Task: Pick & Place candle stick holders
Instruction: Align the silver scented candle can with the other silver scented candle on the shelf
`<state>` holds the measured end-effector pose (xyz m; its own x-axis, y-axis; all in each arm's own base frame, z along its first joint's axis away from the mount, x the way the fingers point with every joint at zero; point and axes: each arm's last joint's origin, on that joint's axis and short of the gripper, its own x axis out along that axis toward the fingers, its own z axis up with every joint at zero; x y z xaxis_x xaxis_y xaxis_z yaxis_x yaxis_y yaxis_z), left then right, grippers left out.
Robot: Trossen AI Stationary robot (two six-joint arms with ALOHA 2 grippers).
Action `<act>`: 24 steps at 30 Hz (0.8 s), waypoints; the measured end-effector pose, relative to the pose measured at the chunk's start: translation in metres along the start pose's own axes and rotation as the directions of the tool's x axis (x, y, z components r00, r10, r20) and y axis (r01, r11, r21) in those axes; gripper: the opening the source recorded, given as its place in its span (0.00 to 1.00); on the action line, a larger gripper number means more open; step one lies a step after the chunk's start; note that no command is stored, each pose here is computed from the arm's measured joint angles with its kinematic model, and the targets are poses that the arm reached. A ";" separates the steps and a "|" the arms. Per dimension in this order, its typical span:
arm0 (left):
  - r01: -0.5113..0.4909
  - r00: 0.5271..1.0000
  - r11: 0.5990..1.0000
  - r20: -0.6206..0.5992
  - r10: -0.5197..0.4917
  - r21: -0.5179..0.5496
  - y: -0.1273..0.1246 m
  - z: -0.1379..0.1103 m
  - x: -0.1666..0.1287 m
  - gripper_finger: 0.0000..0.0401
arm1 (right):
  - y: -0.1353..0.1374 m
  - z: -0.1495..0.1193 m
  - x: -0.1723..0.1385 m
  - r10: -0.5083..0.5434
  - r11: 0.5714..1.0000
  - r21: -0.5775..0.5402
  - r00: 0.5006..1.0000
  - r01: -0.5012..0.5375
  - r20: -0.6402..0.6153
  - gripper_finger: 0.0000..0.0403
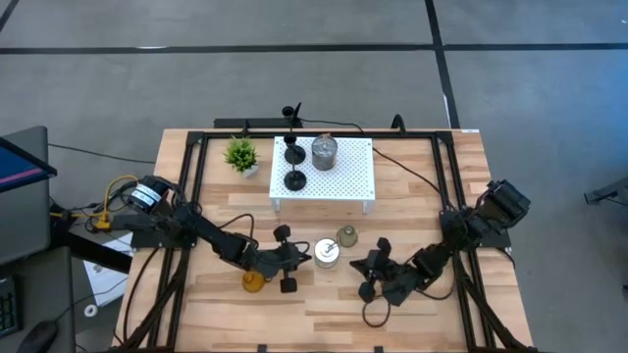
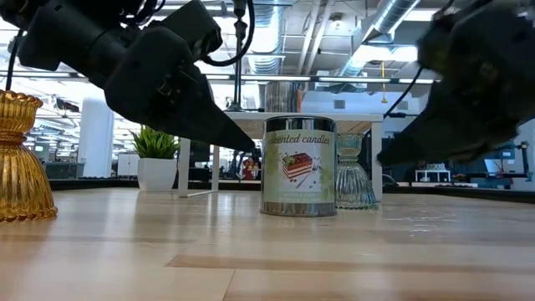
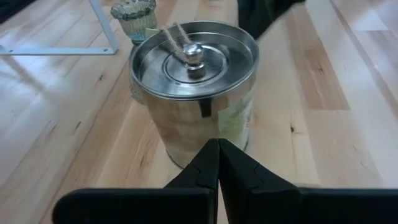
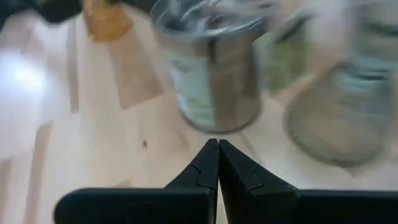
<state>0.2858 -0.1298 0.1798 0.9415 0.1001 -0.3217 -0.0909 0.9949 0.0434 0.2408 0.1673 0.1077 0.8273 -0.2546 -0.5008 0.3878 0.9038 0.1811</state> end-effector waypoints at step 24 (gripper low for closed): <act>-0.018 1.000 0.999 -0.012 0.018 -0.028 0.022 0.003 0.012 0.01 | -0.001 0.003 0.031 0.180 0.950 -0.239 0.978 -0.200 -0.103 0.24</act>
<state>0.2959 -0.1071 0.1796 0.9357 0.1178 -0.3326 -0.1170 0.9929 0.0227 0.2676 0.1578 0.0940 0.8369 -0.0513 -0.5449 0.1063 0.9919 0.0699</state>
